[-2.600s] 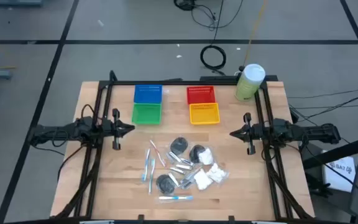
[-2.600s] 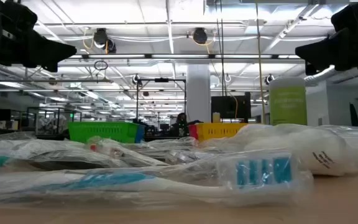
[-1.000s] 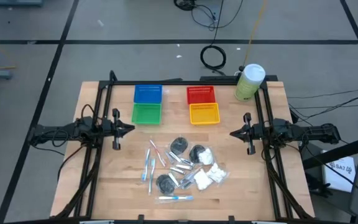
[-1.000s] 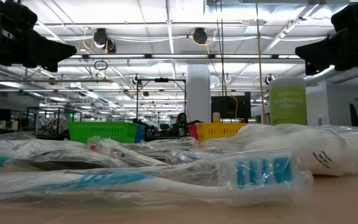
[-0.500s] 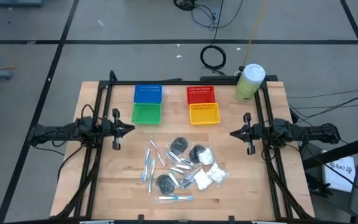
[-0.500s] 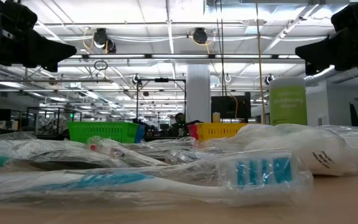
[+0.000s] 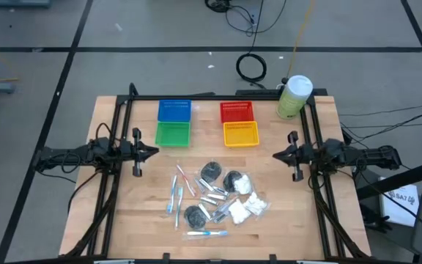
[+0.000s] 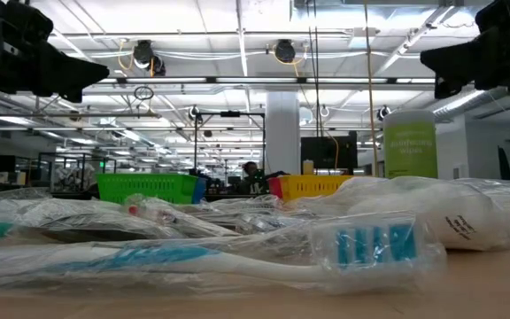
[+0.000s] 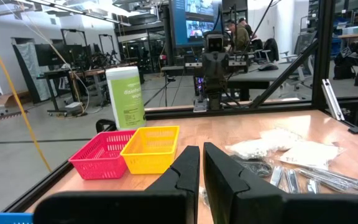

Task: Pick & Place Travel size toiletries
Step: Put the cotton pack into the red bin

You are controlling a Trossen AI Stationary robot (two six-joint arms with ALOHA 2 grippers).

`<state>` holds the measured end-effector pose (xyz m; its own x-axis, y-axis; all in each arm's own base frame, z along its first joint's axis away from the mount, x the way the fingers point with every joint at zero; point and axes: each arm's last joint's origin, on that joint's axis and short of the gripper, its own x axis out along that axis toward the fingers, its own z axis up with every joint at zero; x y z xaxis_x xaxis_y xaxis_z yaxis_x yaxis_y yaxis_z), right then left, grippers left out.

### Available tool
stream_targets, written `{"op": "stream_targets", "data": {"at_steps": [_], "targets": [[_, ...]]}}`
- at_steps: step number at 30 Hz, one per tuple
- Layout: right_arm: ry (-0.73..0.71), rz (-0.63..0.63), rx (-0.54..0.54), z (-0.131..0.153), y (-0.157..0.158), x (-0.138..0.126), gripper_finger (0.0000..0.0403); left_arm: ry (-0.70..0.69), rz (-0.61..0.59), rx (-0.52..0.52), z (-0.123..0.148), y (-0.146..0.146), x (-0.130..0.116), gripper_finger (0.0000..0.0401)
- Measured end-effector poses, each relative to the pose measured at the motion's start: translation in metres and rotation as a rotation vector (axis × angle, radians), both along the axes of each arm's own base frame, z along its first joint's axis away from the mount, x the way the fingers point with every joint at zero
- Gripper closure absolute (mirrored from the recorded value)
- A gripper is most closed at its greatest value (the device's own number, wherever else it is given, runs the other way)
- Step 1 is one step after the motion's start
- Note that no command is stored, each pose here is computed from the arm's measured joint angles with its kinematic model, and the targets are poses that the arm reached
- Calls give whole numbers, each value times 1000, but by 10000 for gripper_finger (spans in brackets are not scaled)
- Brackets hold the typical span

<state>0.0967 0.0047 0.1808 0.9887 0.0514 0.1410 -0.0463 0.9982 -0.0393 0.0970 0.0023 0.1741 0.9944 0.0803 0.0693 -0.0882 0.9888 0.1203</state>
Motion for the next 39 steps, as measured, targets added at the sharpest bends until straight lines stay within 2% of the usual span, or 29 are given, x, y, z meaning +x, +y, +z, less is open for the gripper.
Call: {"op": "stream_targets", "data": {"at_steps": [5,8,18,21,23,27,31,34,36,39], "targets": [[-15,21,146,2,0,0,403,0,-1,0,0,0,0,377],[-14,29,199,2,0,0,403,0,0,0,0,0,0,377],[-33,29,214,4,0,-1,397,0,0,0,0,0,0,377],[-75,8,233,8,-1,-1,381,0,-1,0,0,0,0,377],[-158,13,281,16,-1,-2,366,0,0,0,0,0,0,377],[-267,125,277,29,1,-2,315,0,0,0,0,0,0,377],[-103,105,252,23,5,14,239,0,-1,0,0,0,0,377],[-28,97,236,44,9,29,188,0,0,0,0,0,0,377],[76,101,217,53,15,44,164,0,0,0,0,0,0,377],[309,68,148,55,25,68,148,1,-1,0,0,0,0,377]]}}
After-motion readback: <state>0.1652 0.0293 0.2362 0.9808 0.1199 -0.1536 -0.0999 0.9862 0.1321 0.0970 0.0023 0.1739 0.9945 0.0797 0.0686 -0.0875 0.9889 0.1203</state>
